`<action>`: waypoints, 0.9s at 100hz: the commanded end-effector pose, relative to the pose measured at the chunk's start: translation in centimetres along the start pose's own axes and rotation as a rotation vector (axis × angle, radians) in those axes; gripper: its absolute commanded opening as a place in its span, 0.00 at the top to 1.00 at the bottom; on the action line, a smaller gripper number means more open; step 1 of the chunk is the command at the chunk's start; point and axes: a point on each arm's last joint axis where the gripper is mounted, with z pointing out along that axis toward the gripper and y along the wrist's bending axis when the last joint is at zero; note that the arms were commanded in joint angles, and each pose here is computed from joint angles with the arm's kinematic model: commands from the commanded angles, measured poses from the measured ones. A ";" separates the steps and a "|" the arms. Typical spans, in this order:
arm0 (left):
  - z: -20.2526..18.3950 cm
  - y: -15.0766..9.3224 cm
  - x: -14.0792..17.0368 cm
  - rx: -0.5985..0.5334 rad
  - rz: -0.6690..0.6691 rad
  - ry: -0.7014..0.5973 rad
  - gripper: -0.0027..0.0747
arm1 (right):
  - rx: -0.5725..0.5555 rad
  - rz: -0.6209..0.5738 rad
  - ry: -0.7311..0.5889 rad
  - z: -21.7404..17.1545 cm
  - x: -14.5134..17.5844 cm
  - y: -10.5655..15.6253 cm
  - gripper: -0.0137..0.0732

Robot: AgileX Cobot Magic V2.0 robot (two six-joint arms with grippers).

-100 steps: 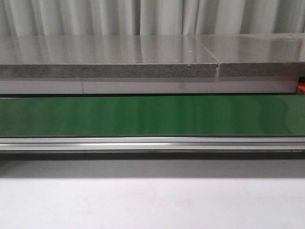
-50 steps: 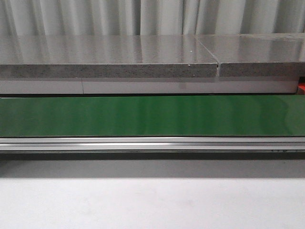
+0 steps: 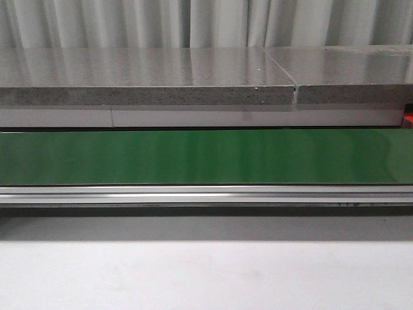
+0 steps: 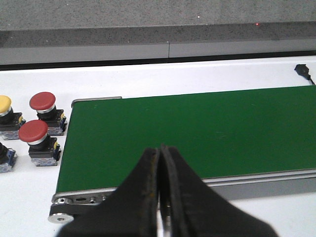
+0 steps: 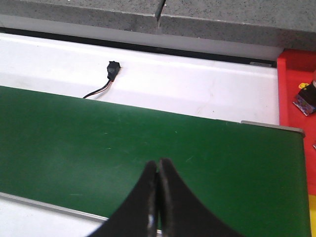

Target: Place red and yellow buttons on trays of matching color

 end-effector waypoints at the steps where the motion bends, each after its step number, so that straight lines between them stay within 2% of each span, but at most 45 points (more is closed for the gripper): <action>1: -0.4 -0.2 -1.5 0.018 -0.008 -0.101 0.99 | 0.016 -0.005 -0.085 -0.8 -1.2 0.1 0.92; 29: -0.3 0.0 -1.5 -0.004 0.035 -0.100 0.99 | 0.016 -0.005 -0.085 -0.8 -1.2 0.1 0.92; 36: -0.3 0.0 -1.5 -0.004 0.035 -0.100 0.95 | 0.016 -0.005 -0.085 -0.8 -1.2 0.1 0.92; 48: -0.3 0.0 -1.5 -0.004 0.035 -0.100 0.77 | 0.016 -0.005 -0.085 -0.8 -1.2 0.1 0.92; 53: -0.3 0.0 -1.5 -0.004 0.035 -0.100 0.65 | 0.016 -0.005 -0.085 -0.8 -1.2 0.1 0.92; 65: -0.3 0.0 -1.5 -0.004 0.035 -0.100 0.28 | 0.016 -0.005 -0.085 -0.8 -1.2 0.1 0.92; 72: -0.4 0.0 -1.5 -0.003 0.035 -0.105 0.13 | 0.016 -0.005 -0.085 -0.8 -1.2 0.1 0.92; 77: -0.4 0.0 -1.5 -0.003 0.035 -0.107 0.09 | 0.016 -0.005 -0.085 -0.8 -1.2 0.1 0.92; 90: -0.4 0.0 -1.5 -0.003 0.035 -0.108 0.10 | 0.016 -0.005 -0.085 -0.8 -1.2 0.1 0.92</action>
